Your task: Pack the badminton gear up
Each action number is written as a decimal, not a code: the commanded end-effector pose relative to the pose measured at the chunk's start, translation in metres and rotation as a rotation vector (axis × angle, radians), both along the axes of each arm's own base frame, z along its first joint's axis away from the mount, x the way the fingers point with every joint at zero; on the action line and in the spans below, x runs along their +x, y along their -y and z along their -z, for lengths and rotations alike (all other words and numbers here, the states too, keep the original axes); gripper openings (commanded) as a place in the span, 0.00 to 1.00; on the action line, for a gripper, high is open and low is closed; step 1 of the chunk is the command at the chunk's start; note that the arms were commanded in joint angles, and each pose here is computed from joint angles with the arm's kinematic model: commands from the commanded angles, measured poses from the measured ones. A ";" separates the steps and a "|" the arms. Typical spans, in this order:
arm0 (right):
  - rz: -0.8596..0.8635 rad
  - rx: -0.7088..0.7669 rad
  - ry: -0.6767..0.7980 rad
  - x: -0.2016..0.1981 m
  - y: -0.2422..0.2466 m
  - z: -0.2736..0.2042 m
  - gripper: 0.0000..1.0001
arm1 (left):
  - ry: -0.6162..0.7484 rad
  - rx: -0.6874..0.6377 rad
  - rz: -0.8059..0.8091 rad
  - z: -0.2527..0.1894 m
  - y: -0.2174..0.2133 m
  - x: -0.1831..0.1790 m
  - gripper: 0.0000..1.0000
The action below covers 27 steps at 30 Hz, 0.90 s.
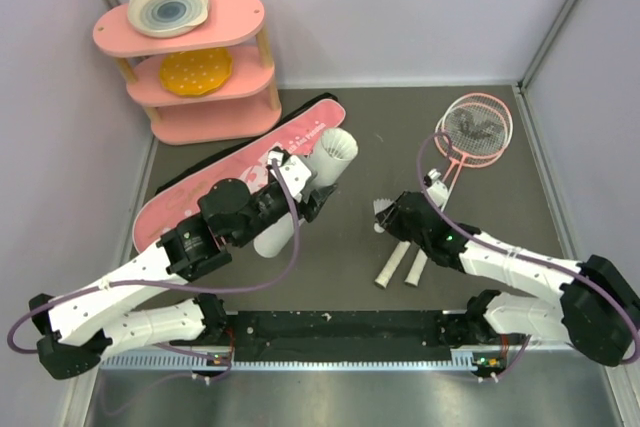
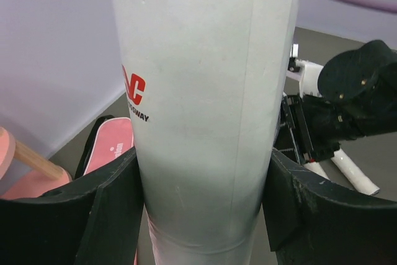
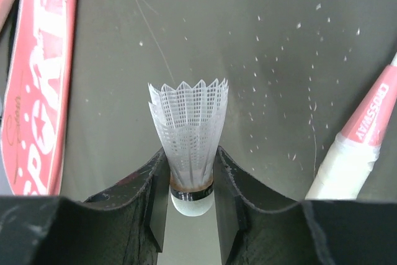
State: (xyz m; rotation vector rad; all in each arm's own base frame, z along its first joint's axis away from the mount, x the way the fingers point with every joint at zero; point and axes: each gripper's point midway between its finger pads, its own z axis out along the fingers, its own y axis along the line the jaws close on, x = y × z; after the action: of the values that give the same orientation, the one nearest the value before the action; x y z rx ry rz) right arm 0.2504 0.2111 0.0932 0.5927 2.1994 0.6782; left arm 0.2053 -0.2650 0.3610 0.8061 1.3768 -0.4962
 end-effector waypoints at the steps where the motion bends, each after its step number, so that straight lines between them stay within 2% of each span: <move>1: 0.030 0.009 -0.015 -0.004 -0.008 0.015 0.33 | 0.075 -0.015 -0.037 -0.021 -0.002 0.008 0.17; 5: -0.009 0.018 -0.028 -0.011 -0.026 0.022 0.35 | 0.126 0.002 -0.083 -0.016 -0.013 0.012 0.17; 8: -0.053 0.011 -0.026 -0.012 -0.038 0.022 0.44 | 0.169 -0.026 -0.114 -0.017 -0.027 0.010 0.18; 12: -0.210 -0.047 0.026 -0.013 -0.058 0.018 0.64 | 0.166 -0.017 -0.112 0.004 -0.030 0.008 0.18; 13: -0.243 -0.049 0.053 -0.011 -0.064 0.013 0.66 | 0.164 -0.012 -0.102 0.009 -0.028 0.007 0.18; 17: -0.349 -0.143 0.144 -0.011 -0.062 -0.006 0.70 | 0.159 0.002 -0.087 0.011 -0.026 0.006 0.17; 20: -0.407 -0.268 0.210 -0.005 -0.049 -0.027 0.77 | 0.177 -0.012 -0.100 0.008 -0.032 0.005 0.17; 21: -0.476 -0.317 0.220 -0.006 -0.048 -0.028 0.80 | 0.180 -0.022 -0.096 0.006 -0.033 0.003 0.17; 23: -0.527 -0.327 0.199 0.009 -0.043 -0.033 0.82 | 0.188 -0.045 -0.092 0.000 -0.036 -0.001 0.17; 24: -0.642 -0.307 0.188 0.004 -0.051 -0.033 0.81 | 0.193 -0.051 -0.095 -0.002 -0.038 -0.001 0.17; 26: -0.699 -0.292 0.198 0.020 -0.053 -0.047 0.81 | 0.217 -0.082 -0.135 -0.010 -0.049 -0.001 0.17; 27: -0.811 -0.283 0.150 0.014 -0.060 -0.034 0.80 | 0.220 -0.088 -0.156 -0.010 -0.054 0.000 0.17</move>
State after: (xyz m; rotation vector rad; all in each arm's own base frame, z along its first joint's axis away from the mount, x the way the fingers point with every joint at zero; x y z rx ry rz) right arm 0.2633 0.2567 0.1237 -0.1431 2.2530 0.6399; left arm 0.2066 -0.2294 0.3305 0.7931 1.3102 -0.3398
